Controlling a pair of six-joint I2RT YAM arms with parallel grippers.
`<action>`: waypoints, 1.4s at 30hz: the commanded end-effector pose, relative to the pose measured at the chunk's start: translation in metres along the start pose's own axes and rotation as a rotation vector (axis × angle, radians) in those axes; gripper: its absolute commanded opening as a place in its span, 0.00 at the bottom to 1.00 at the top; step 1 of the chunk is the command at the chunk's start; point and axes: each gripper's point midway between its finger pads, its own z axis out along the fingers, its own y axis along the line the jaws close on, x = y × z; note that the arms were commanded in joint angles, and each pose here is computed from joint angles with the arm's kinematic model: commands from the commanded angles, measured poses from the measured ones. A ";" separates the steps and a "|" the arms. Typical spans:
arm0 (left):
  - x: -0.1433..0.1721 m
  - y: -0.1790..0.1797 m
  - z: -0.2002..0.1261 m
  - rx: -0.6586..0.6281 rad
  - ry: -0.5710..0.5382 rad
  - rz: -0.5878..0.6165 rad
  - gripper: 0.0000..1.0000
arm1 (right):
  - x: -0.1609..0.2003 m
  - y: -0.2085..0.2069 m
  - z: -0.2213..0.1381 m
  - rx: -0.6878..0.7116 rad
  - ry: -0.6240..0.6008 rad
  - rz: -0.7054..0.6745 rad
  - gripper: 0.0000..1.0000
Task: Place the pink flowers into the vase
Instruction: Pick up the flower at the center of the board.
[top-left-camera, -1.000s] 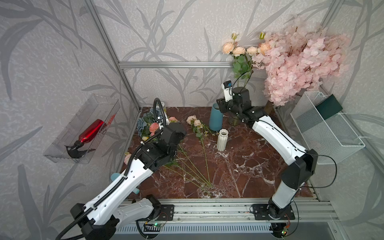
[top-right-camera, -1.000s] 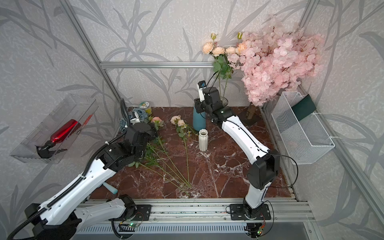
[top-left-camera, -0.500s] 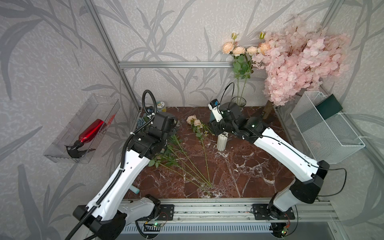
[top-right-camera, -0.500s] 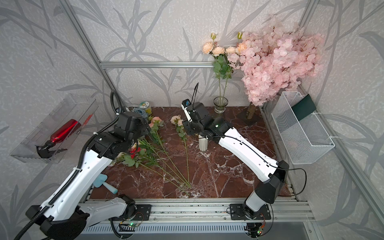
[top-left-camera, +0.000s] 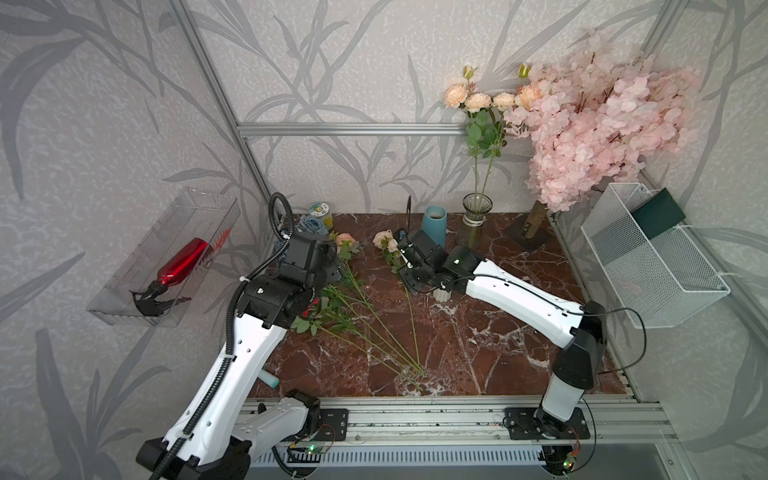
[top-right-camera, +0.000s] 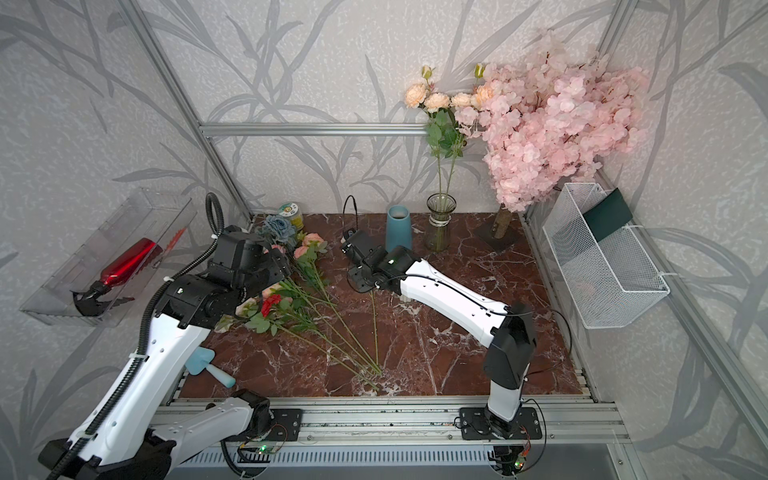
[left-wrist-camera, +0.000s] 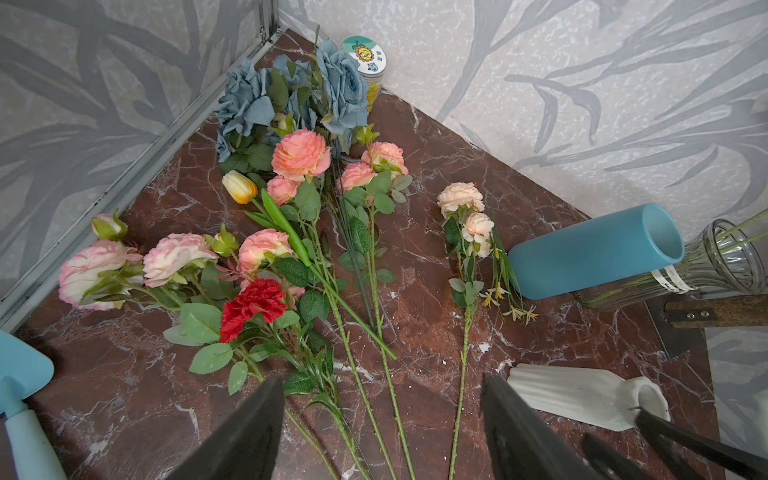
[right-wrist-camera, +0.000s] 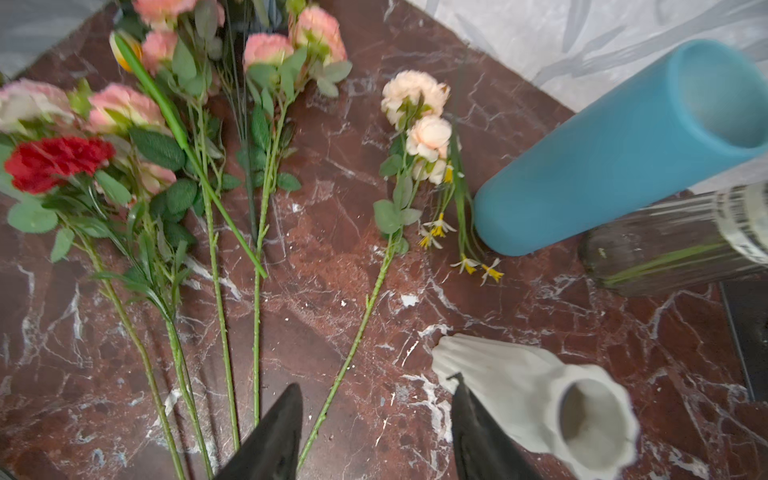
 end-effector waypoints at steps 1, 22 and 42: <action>0.004 0.010 -0.003 -0.027 0.016 -0.004 0.76 | 0.004 0.007 0.008 0.025 0.026 -0.002 0.59; 0.001 0.044 -0.009 -0.134 -0.021 0.038 0.99 | 0.026 -0.003 0.059 0.178 0.111 0.001 0.81; 0.009 0.049 0.009 -0.068 0.005 -0.024 0.99 | 0.039 -0.006 0.124 0.125 0.161 0.123 0.56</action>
